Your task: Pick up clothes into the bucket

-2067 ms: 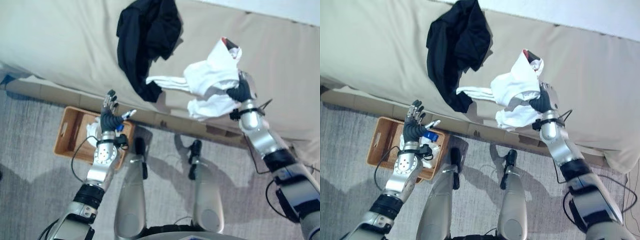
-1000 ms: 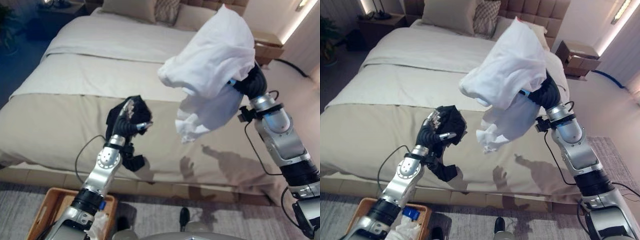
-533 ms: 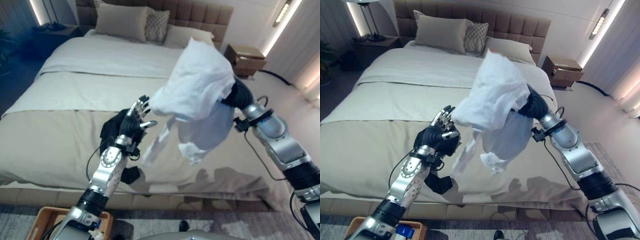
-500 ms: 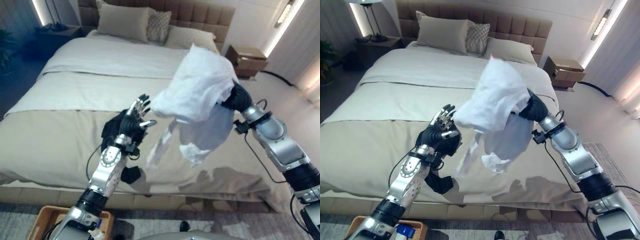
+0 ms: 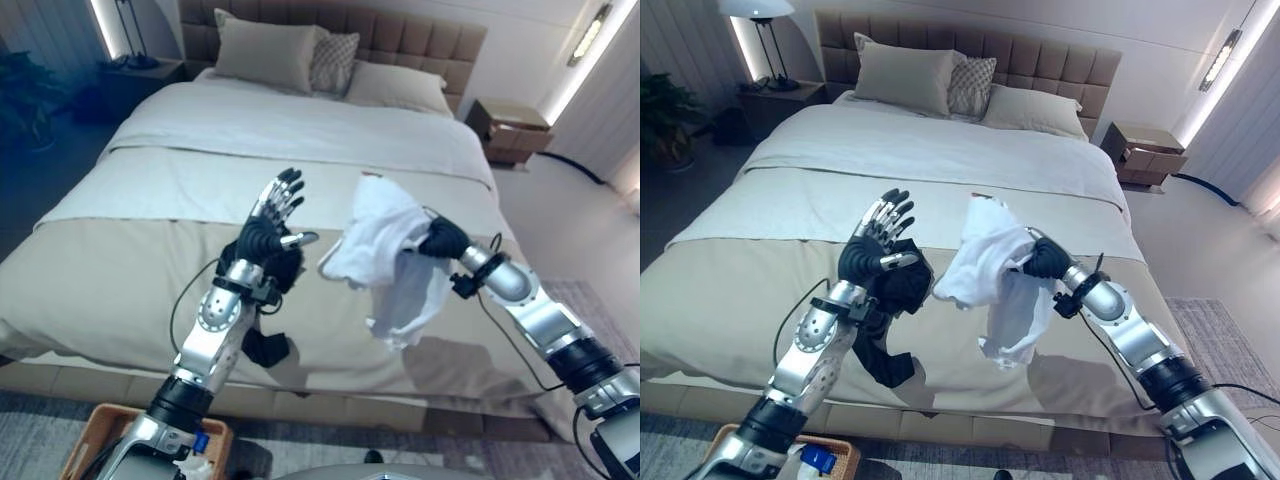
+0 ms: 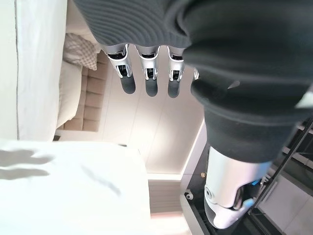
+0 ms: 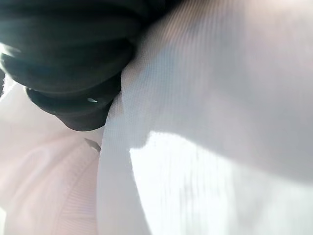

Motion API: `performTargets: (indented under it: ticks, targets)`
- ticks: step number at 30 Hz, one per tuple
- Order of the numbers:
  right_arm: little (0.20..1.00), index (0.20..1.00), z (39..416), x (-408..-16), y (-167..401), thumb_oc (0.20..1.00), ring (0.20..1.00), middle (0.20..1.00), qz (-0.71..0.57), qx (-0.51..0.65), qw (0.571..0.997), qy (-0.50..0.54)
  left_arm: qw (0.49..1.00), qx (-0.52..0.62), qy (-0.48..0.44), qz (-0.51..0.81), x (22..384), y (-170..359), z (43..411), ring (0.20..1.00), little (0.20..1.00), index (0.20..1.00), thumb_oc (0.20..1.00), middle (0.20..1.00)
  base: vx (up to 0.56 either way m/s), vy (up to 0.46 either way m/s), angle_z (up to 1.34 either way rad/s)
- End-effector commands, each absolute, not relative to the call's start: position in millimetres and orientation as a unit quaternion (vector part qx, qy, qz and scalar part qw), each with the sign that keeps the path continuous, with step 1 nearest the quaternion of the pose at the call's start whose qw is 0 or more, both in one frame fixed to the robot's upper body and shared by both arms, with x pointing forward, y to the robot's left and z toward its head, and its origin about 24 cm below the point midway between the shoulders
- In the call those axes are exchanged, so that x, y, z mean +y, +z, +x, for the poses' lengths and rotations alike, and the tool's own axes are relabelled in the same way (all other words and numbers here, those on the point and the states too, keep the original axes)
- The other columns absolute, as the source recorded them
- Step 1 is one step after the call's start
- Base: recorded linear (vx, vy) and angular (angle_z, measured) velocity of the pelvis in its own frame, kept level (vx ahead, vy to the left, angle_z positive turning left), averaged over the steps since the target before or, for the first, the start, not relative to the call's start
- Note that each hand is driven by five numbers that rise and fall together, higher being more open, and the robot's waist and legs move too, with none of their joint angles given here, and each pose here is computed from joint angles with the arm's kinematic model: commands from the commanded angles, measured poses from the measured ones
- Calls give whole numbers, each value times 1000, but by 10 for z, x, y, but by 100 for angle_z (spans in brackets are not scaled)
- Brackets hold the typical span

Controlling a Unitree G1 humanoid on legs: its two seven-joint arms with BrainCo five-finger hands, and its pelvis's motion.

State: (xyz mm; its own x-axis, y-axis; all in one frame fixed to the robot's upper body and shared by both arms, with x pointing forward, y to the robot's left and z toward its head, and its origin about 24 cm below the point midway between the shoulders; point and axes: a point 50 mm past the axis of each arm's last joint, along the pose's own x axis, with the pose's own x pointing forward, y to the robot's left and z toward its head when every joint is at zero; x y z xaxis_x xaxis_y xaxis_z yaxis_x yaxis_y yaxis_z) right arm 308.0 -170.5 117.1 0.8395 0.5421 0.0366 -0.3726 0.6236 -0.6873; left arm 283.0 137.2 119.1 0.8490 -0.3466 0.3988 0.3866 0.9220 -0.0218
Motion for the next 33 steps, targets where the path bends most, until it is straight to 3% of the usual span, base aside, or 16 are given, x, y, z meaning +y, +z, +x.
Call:
performTargets:
  ticks: [1, 3, 5, 6, 11, 16, 21, 29, 33]
  targets:
    - [200, 200, 3222, -1558, 1630, 200, 200, 200, -377, -217, 870, 232, 930, -281, -238, -3, 1172, 1551, 2845, 1000, 1000, 1000, 1000, 1000, 0, 0, 0]
    - [200, 200, 3232, -1560, 1629, 200, 200, 200, -391, -215, 865, 228, 915, -308, -241, 94, 1148, 1649, 2832, 1000, 1000, 1000, 1000, 1000, 0, 0, 0]
    - [200, 200, 3227, -1591, 1641, 200, 200, 200, -407, -212, 861, 221, 860, -359, -235, 276, 1135, 1838, 2826, 1000, 1000, 1000, 1000, 1000, -7, 4, 6]
    - [200, 200, 3223, -1586, 1642, 200, 200, 200, -411, -211, 858, 223, 847, -373, -242, 290, 1115, 1902, 2811, 1000, 1000, 1000, 1000, 1000, -6, 8, 13]
    - [200, 200, 3193, -1498, 1675, 200, 200, 200, -393, -221, 857, 248, 823, -385, -298, 293, 1077, 2030, 2807, 1000, 1000, 1000, 1000, 1000, -1, 4, 4]
    - [200, 200, 3143, -1440, 1718, 200, 200, 200, -388, -234, 849, 270, 837, -334, -351, 254, 1092, 1935, 2864, 1000, 1000, 1000, 1000, 1000, 0, 0, 0]
    - [200, 200, 3056, -1465, 1834, 200, 200, 200, -397, -255, 836, 281, 813, -278, -427, 283, 1088, 1882, 2860, 1000, 1000, 1000, 1000, 1000, 0, 0, 0]
    - [200, 200, 2929, -1465, 2028, 200, 200, 200, -385, -298, 826, 283, 786, -252, -446, 346, 1120, 1841, 2880, 1000, 1000, 1000, 1000, 1000, 0, 0, 0]
    - [200, 200, 2851, -1471, 2115, 200, 200, 200, -377, -319, 822, 284, 787, -250, -413, 385, 1226, 1805, 2929, 1000, 1000, 1000, 1000, 1000, 0, 0, 0]
